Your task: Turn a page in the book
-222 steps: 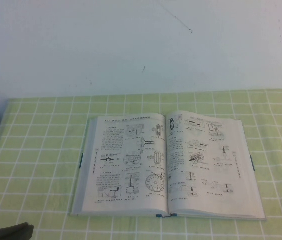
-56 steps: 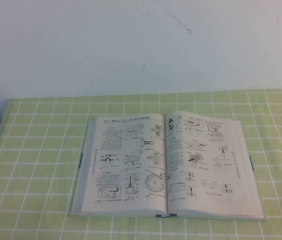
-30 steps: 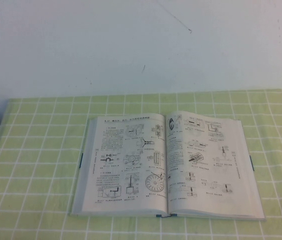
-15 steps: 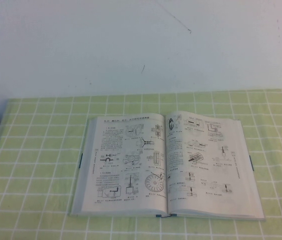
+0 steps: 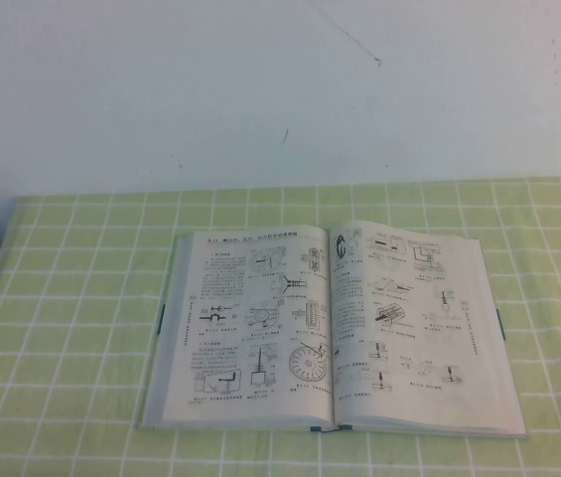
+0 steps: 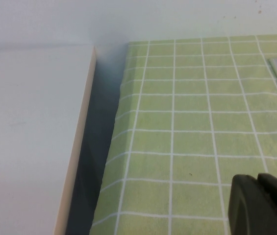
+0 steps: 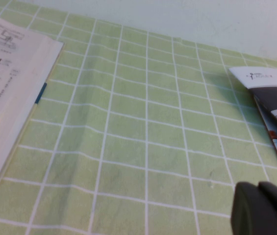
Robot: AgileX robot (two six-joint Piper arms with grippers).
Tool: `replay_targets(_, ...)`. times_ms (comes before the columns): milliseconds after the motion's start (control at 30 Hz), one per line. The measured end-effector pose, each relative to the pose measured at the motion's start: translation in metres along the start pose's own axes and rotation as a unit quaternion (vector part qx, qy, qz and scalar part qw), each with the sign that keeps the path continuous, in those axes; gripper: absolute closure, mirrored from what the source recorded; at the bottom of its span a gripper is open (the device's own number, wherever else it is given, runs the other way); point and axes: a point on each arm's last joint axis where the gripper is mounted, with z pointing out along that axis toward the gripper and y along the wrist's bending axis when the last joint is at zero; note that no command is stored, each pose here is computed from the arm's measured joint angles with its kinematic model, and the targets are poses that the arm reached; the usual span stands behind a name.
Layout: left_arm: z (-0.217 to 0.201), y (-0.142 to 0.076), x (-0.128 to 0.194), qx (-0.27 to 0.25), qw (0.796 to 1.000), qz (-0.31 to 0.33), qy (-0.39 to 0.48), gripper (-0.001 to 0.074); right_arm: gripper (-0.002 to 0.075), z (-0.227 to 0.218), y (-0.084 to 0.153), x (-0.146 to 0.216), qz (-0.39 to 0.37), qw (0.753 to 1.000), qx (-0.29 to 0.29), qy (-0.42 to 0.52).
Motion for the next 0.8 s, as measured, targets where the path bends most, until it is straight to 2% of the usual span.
replay_targets(800,0.0,0.0011,0.0,-0.01,1.0,-0.002,0.0,0.0738,0.0729,0.0,0.0,0.0,0.0,1.0,0.0,0.0)
